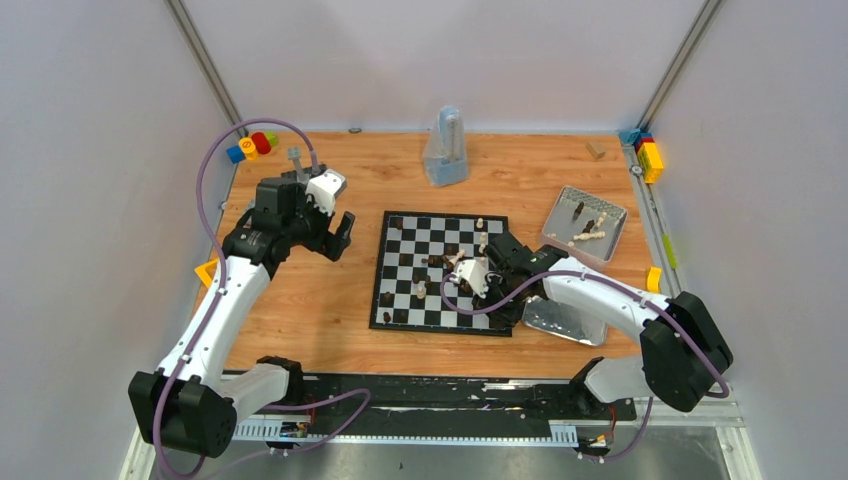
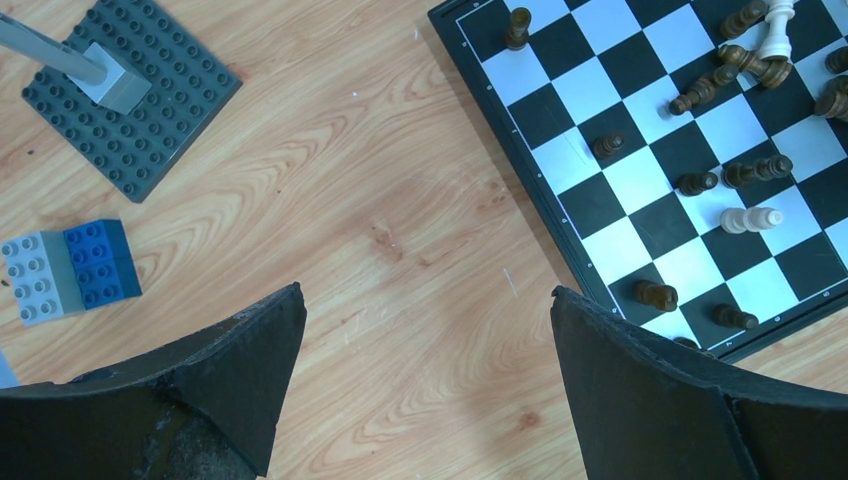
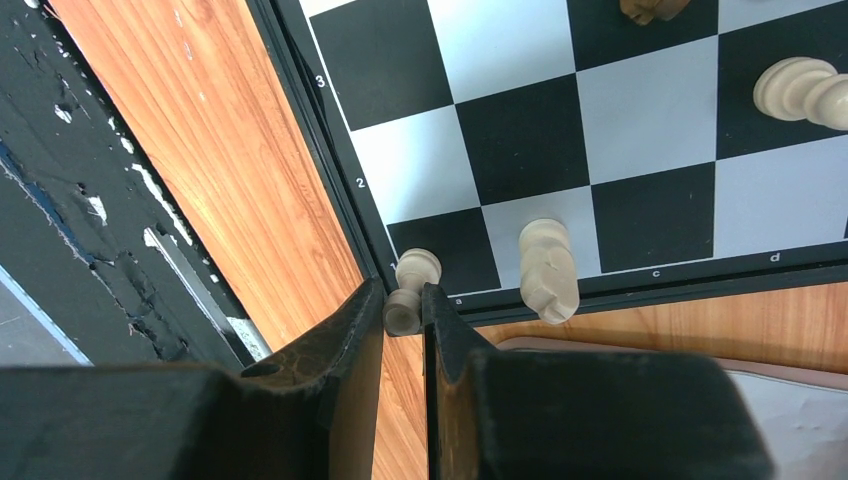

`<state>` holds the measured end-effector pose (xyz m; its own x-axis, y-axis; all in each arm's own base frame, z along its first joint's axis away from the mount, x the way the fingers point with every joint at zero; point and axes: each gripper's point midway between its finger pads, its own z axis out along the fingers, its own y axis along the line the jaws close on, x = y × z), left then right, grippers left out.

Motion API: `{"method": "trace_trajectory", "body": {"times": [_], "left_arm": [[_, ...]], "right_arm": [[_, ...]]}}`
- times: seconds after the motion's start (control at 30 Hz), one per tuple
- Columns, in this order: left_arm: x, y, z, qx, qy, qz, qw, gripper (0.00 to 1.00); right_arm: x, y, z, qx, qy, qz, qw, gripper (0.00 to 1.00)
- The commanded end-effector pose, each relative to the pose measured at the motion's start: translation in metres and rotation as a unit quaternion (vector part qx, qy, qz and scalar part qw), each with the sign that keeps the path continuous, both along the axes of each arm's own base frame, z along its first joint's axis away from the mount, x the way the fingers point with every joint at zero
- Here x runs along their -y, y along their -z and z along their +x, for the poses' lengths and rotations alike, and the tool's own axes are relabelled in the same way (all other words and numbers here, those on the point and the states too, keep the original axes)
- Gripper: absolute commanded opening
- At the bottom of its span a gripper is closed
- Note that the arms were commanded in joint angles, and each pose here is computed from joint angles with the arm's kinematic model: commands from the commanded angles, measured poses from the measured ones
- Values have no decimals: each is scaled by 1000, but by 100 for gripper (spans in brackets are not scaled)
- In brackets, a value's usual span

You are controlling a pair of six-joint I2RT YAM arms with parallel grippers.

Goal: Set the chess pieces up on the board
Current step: Move the chess piece to the chessboard.

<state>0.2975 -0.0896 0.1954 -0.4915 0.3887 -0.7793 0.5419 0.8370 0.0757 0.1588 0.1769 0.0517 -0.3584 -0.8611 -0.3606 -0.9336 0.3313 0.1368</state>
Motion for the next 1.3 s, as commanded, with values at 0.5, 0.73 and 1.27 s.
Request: {"method": "trace_trajectory", "body": {"times": [0.5,0.73,1.27], "left_arm": [[0,-6,3,24,8,5,1000,100],[0,-7,2,25,9,6,1000,100],[-2,-18,3,41,-1,2,999,100]], "right_arm": [[-7,-4,19,24,16,17,999,29],[-8,-26,26,46,26,25,998,53],[-93,-114,68,78,-37,149,985,58]]}}
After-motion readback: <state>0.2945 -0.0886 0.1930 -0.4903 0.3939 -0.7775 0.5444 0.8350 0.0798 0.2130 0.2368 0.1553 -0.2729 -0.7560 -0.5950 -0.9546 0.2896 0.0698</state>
